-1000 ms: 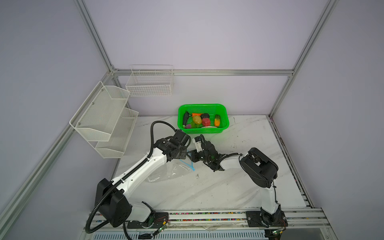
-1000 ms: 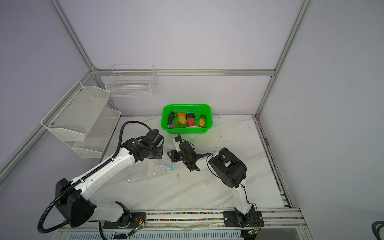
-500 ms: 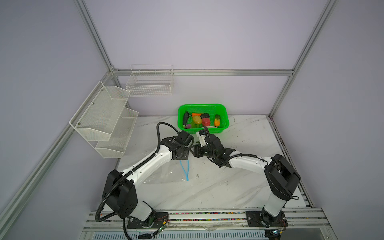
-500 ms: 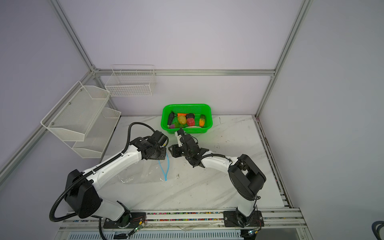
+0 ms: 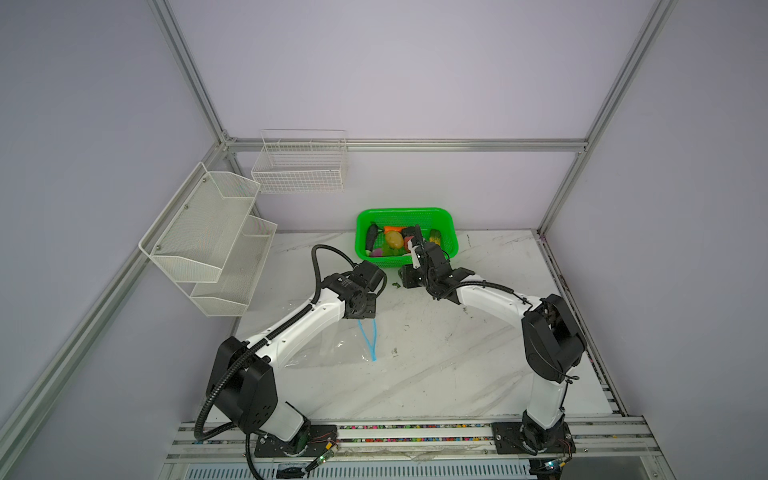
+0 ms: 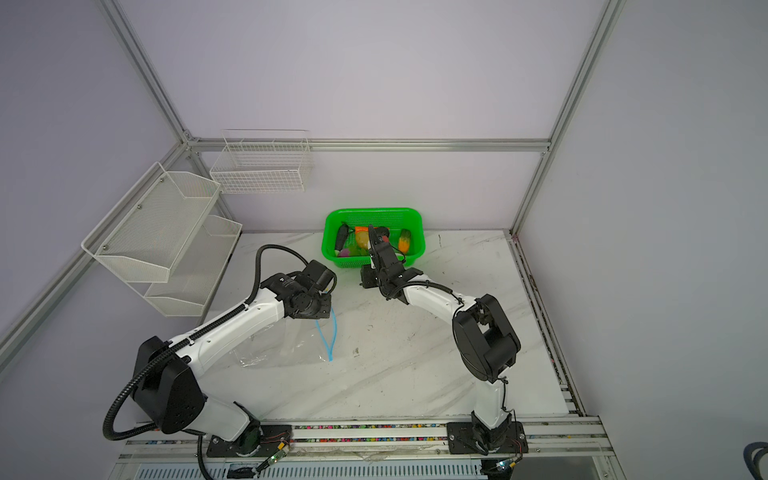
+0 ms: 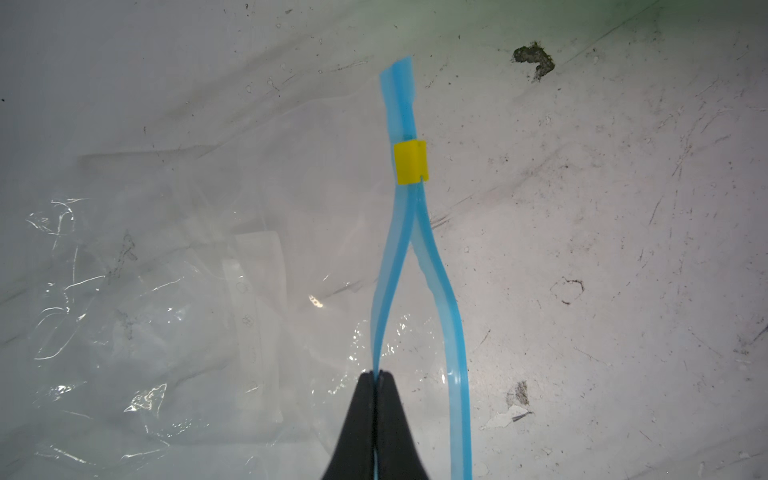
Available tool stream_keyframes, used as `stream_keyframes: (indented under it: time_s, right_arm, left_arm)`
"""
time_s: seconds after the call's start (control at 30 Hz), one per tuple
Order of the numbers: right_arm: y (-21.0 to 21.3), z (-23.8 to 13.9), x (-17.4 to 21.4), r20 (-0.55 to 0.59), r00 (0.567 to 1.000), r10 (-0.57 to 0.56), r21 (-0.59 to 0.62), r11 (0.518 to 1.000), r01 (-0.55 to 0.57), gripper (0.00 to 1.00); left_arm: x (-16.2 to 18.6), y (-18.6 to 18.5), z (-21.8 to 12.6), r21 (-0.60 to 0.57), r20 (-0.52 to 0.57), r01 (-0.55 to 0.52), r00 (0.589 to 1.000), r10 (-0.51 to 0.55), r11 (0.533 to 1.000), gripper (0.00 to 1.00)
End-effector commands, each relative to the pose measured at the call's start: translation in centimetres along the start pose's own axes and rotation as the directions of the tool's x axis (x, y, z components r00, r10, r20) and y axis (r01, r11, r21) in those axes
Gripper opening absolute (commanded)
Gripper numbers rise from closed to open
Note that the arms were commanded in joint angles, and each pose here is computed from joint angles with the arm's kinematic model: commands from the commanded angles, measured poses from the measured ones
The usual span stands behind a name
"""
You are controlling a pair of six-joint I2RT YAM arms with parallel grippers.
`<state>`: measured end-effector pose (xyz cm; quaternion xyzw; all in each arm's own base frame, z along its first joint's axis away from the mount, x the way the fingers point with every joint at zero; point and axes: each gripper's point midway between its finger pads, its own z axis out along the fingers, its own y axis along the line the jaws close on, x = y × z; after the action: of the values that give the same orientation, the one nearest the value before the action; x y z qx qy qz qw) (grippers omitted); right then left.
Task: Place the food in the zip-top bag and seal the zipper
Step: 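Release the zipper with the right gripper and move it toward the green basket, then lower the right gripper into the basket and grasp the red pepper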
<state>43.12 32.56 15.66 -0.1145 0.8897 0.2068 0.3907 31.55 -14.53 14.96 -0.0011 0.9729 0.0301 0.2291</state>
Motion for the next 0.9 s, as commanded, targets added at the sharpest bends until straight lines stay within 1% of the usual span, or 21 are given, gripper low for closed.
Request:
stream_keyframes:
  time_s: [0.0, 0.1, 0.17, 0.3, 0.6, 0.7, 0.77, 0.87]
  right_arm:
    - [-1.7, -0.1, -0.5, -0.013, 1.000, -0.026, 0.074, 0.997, 0.026, 0.47]
    - [-3.2, -0.3, -1.5, -0.010, 0.999, -0.033, 0.120, 0.992, 0.034, 0.47]
    - [-3.8, -0.2, -2.6, 0.012, 0.999, -0.039, 0.127, 0.991, 0.037, 0.47]
    - [-4.6, 1.5, -4.0, 0.026, 0.999, -0.043, 0.145, 0.989, 0.038, 0.47]
    - [-6.5, 3.6, -7.0, 0.036, 0.997, -0.064, 0.187, 0.981, 0.057, 0.47]
    - [-7.3, 4.7, -7.4, 0.011, 0.997, -0.075, 0.201, 0.977, 0.071, 0.48]
    - [-7.8, 6.2, -7.1, -0.032, 0.995, -0.092, 0.197, 0.976, 0.096, 0.51]
    - [-9.3, 8.8, -6.2, -0.111, 0.989, -0.096, 0.215, 0.969, 0.118, 0.51]
  left_arm:
    - [-1.8, -0.2, -0.6, 0.003, 0.047, 0.045, 0.998, -0.045, 0.999, 0.00]
    - [-1.7, -0.1, -0.3, -0.011, 0.039, 0.045, 0.998, -0.045, 0.999, 0.00]
    - [-1.8, 0.0, -0.1, -0.021, 0.038, 0.042, 0.998, -0.041, 0.999, 0.00]
    - [-2.2, 0.7, 0.1, -0.045, 0.048, 0.041, 0.998, -0.039, 0.998, 0.00]
    - [-2.6, -0.3, 0.7, -0.001, 0.040, 0.032, 0.999, -0.032, 0.999, 0.00]
    - [-2.8, -0.3, 0.5, -0.001, 0.047, 0.028, 0.999, -0.028, 1.000, 0.00]
    - [-3.0, -0.3, 0.6, 0.001, 0.050, 0.027, 0.998, -0.027, 1.000, 0.00]
    - [-2.9, -0.1, 0.9, -0.003, 0.044, 0.026, 0.999, -0.026, 1.000, 0.00]
